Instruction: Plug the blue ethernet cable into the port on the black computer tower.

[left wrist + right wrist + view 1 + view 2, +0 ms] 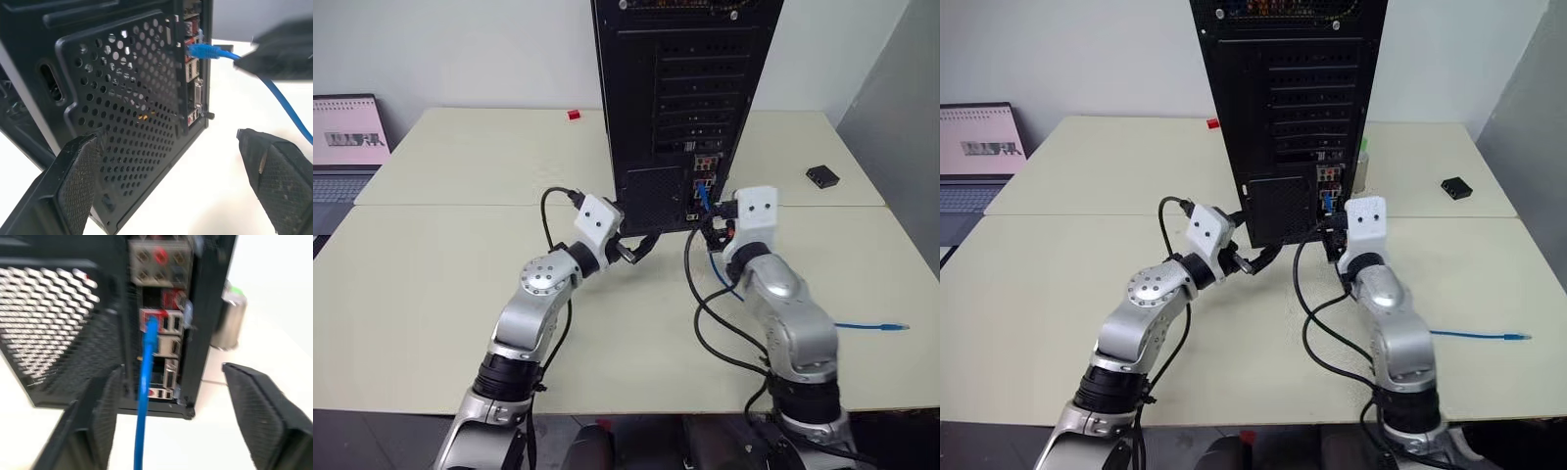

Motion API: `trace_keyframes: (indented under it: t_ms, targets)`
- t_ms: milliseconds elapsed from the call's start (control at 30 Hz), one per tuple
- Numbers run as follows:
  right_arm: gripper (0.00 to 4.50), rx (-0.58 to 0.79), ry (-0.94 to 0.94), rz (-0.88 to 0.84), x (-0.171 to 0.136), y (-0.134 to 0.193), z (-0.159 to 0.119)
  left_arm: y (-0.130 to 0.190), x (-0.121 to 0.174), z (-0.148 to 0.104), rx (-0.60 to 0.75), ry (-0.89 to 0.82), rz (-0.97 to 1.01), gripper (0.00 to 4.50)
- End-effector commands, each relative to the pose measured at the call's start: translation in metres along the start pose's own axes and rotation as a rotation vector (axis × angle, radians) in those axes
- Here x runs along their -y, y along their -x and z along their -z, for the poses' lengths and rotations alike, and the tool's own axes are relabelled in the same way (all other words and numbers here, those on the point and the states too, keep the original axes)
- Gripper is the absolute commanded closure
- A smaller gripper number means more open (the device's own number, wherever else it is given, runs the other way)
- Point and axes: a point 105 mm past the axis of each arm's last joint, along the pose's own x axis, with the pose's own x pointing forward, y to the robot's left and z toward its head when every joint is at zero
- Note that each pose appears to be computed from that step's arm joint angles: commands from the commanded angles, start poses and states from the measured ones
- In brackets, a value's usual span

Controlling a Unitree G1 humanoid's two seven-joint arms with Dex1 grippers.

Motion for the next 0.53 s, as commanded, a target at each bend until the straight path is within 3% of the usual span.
trace_keyframes:
  t_ms: [33,167,533]
  targets:
    - [0.12,0.049,0.044,-0.195,0.002,0.026,-0.023,0.006,-0.020,-0.013,0.002,-0.067,0.003,0.00]
    - [0.05,0.043,0.132,-0.368,0.005,0.051,-0.033,0.012,-0.030,-0.020,-0.003,-0.085,0.050,0.00]
    - [0.05,-0.028,0.205,-0.437,0.035,0.071,-0.036,0.025,-0.040,-0.032,-0.014,-0.114,0.117,0.00]
